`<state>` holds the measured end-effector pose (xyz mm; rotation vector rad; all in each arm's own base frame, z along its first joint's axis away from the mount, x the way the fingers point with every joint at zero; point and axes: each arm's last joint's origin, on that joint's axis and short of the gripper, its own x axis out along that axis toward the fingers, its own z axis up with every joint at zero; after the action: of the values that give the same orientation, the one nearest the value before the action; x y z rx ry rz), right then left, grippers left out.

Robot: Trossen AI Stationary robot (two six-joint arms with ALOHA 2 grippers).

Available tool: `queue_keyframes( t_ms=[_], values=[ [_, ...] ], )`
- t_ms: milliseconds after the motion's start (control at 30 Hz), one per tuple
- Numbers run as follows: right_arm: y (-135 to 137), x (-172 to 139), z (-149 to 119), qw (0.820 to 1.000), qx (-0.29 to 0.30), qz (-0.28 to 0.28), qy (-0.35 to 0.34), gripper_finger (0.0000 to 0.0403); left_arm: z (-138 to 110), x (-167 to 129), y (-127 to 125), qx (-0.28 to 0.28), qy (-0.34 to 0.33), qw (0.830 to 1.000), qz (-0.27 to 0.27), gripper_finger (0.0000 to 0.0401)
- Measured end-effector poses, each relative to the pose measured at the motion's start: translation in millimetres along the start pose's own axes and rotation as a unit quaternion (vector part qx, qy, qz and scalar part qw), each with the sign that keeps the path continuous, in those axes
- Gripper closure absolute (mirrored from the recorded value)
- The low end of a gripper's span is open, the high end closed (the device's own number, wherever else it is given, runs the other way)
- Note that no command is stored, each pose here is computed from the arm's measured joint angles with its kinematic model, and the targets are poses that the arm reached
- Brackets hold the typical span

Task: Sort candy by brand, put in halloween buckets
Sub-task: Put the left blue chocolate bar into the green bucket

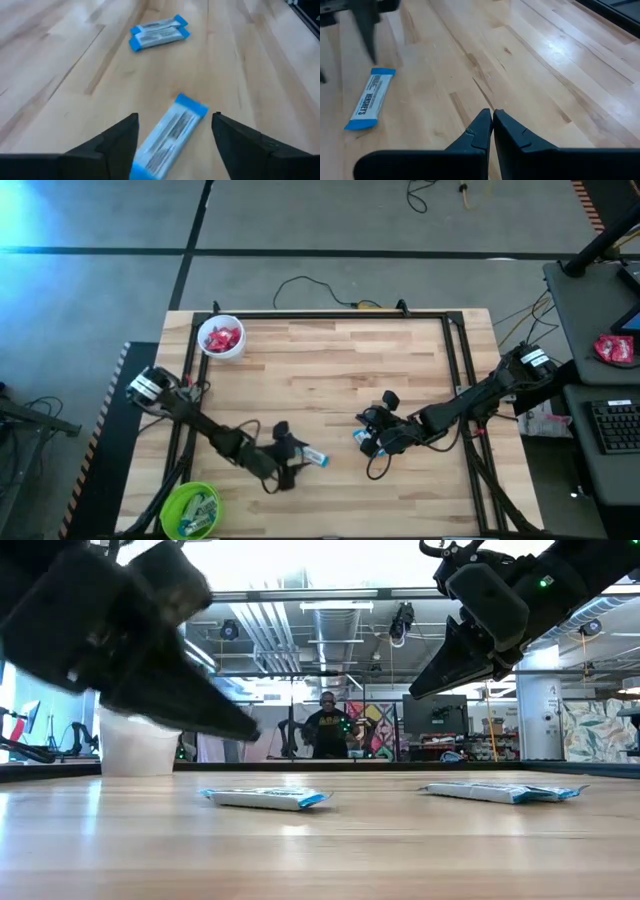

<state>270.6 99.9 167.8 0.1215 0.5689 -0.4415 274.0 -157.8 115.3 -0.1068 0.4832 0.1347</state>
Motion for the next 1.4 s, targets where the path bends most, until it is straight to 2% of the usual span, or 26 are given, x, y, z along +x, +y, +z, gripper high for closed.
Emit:
queue_keyframes(
  t_ms=[100, 233, 367, 467, 533, 800, 1067, 1400],
  values=[
    [0.0, 0.0, 0.0, 1.000, 0.000, 0.000, 0.000, 0.0390, -6.3, -6.0, 14.2, 0.004, -0.008, 1.000, -0.024, 0.0139],
    [0.0, 0.0, 0.0, 1.000, 0.000, 0.000, 0.000, 0.0390, -14.3, 1.3, 30.2, 0.035, 0.027, 0.997, -0.067, 0.0111],
    [0.0, 0.0, 0.0, 1.000, 0.000, 0.000, 0.000, 0.0390, -12.5, 13.4, 38.9, 0.054, 0.024, 0.994, -0.087, 0.0104],
    [0.0, 0.0, 0.0, 1.000, 0.000, 0.000, 0.000, 0.0390, -21.3, 21.8, 46.9, 0.071, 0.039, 0.993, -0.084, 0.0104],
    [0.0, 0.0, 0.0, 1.000, 0.000, 0.000, 0.000, 0.0390, -25.5, 27.1, 47.0, 0.071, 0.042, 0.991, -0.105, 0.0105],
    [0.0, 0.0, 0.0, 1.000, 0.000, 0.000, 0.000, 0.0390, -49.2, 49.2, 41.1, 0.090, -0.001, 0.987, -0.133, 0.0134],
    [0.0, 0.0, 0.0, 1.000, 0.000, 0.000, 0.000, 0.0390, -73.2, 51.8, 47.0, 0.102, -0.050, 0.980, -0.162, 0.0196],
    [0.0, 0.0, 0.0, 1.000, 0.000, 0.000, 0.000, 0.0390, -77.8, 52.2, 46.5, 0.133, -0.083, 0.967, -0.202, 0.0247]
  ],
)
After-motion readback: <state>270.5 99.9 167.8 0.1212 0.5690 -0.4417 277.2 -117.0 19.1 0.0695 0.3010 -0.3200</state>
